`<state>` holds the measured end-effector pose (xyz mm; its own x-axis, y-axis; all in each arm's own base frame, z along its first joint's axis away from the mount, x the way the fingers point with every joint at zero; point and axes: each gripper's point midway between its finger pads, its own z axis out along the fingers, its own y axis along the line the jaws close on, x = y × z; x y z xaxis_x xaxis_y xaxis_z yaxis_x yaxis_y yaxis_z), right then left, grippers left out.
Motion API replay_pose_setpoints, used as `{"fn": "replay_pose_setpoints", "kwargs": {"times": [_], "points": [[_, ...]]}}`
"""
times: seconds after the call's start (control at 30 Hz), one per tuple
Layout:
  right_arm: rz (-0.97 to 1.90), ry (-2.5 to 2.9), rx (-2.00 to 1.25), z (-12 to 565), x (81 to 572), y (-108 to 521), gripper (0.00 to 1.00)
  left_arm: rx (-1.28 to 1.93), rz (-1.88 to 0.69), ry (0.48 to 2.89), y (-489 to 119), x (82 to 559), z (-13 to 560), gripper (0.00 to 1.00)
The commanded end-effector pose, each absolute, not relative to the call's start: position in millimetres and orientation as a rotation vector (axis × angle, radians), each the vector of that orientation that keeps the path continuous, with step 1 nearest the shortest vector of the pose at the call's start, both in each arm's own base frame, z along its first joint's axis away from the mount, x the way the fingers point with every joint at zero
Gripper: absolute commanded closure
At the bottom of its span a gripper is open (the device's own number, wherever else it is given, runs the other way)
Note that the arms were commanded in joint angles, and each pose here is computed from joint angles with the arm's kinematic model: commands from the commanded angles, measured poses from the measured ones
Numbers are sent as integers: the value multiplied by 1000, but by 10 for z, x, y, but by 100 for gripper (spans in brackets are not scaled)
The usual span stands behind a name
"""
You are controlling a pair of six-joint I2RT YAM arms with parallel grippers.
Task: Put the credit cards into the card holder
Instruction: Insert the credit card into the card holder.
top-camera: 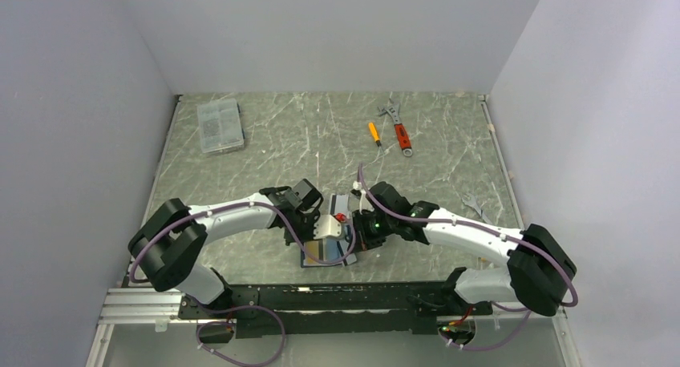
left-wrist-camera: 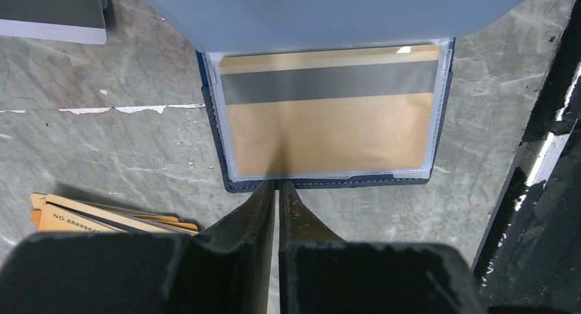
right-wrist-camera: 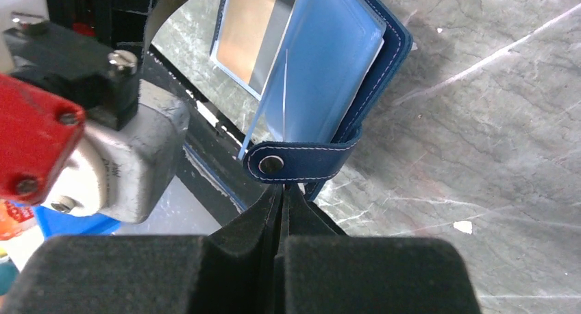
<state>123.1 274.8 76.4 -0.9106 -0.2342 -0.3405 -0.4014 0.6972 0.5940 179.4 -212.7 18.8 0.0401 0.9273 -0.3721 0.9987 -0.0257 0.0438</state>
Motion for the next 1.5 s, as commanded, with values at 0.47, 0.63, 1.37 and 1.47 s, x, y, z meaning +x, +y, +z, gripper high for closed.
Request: {"fn": "replay_pose_setpoints", "kwargs": {"times": [0.47, 0.63, 1.37, 1.47], "points": [[1355, 2628, -517, 988, 1219, 3003, 100, 1928, -530, 1848, -2282, 1855, 530, 89], [1344, 2650, -486, 905, 1237, 3012, 100, 1930, -549, 1846, -2291, 1838, 534, 89], [1315, 2683, -273, 664, 1605, 2965, 100, 1974, -506, 1834, -2230, 1861, 525, 88], [1323, 2661, -272, 675, 1688, 3029, 100, 1985, -529, 1846, -2237, 1826, 461, 88]]}}
